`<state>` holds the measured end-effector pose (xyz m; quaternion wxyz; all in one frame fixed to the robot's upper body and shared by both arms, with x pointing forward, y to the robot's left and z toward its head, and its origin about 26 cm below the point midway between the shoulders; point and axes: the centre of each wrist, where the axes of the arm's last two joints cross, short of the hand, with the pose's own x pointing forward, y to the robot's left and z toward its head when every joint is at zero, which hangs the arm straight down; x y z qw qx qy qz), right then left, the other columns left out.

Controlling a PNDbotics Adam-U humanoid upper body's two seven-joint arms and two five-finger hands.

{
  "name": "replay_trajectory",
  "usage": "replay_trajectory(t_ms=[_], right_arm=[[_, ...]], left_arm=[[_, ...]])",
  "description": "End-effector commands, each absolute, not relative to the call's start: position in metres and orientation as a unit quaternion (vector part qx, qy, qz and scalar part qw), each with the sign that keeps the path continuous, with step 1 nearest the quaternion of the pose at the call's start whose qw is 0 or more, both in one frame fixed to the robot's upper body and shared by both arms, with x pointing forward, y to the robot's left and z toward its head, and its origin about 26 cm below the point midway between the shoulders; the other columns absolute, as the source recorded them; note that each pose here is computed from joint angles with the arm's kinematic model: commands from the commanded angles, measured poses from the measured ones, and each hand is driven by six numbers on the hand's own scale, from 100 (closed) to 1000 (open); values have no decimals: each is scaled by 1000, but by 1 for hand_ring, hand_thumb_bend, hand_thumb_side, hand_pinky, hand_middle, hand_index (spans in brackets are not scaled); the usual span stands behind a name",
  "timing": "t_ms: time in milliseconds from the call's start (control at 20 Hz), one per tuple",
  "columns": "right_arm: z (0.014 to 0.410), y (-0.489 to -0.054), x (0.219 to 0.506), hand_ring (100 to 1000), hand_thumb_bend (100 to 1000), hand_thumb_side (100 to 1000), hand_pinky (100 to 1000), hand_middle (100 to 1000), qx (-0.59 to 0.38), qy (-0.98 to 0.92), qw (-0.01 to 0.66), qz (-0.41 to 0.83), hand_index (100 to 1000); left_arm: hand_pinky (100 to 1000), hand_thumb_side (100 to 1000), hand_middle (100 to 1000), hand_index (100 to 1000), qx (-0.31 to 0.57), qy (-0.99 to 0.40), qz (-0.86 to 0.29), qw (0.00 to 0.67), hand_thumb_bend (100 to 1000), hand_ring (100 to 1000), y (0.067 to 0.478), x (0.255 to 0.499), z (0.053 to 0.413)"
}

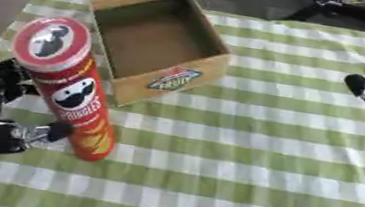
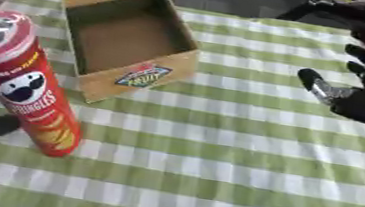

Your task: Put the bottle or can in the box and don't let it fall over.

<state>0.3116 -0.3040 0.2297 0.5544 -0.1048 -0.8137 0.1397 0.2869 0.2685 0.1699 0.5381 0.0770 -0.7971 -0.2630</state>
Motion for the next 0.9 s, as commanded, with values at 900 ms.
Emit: replay_trajectory(t_ms=[900], right_arm=[[244,-302,311,1000,482,100,1000,1000,-103,-821,540,154,962]], left_arm=[[756,269,754,796,113,-814,-241,516,831,860,241,295,177]])
